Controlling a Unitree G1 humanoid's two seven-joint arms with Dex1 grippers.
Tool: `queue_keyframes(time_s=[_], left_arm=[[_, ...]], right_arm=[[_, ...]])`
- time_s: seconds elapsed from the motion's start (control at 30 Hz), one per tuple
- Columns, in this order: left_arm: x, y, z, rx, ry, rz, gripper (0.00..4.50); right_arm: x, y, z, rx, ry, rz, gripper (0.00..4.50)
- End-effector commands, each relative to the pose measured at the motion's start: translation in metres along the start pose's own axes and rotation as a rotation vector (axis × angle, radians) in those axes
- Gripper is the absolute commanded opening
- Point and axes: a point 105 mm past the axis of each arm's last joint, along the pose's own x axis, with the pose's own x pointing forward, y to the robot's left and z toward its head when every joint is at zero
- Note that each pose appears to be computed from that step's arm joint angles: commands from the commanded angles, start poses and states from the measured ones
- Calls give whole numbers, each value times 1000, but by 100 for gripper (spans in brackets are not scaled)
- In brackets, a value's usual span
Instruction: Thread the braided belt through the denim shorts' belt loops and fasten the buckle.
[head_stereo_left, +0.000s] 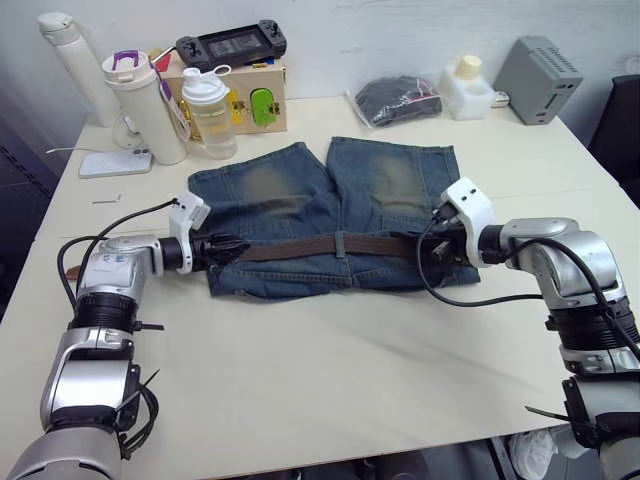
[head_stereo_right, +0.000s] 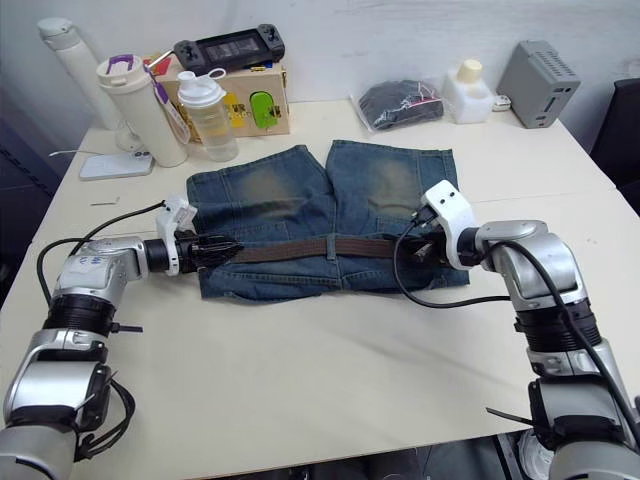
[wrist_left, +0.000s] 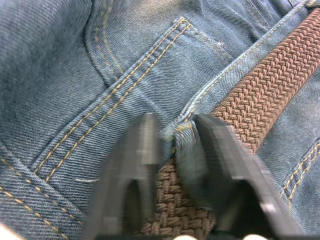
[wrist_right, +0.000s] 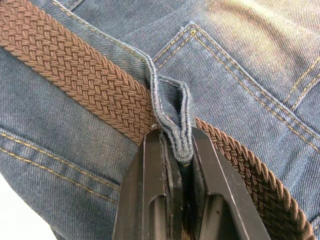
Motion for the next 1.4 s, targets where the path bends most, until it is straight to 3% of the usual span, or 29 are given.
queue_keyframes(time_s=[0.03,0.17,0.33,0.47,0.57,0.67,0.77,0.83,1.0,1.17,1.3,1.4], left_arm=[[-2,0,-1,33,12,6,14],[-3,-3,7,78,-14,-12,14],[-11,-9,41,91,-195,-37,14],[-38,-29,66,179,-330,-95,14],[-60,-50,68,291,-386,-110,14],[-77,-71,49,420,-355,-102,14],[-84,-82,8,732,-204,-27,14],[-89,-90,-10,854,-170,-12,14],[-92,-94,-65,984,-49,-9,14],[-99,-95,-105,991,57,-66,14],[-104,-96,-114,965,90,-104,172],[-108,-100,-107,898,84,-131,296]], right_arm=[[-4,1,17,-16,-64,6,0],[-3,0,18,-15,-69,0,0],[-7,-2,26,-17,-110,-14,0],[-32,11,44,-62,-232,35,0],[-57,25,47,-139,-310,83,0],[-85,45,42,-185,-380,146,0],[-93,63,-3,-353,-222,157,0],[-91,71,-32,-411,-112,164,0],[-84,83,-87,-431,87,197,0],[-83,77,-110,-485,174,180,0],[-91,76,-110,-494,172,200,170],[-100,81,-98,-492,132,238,303]])
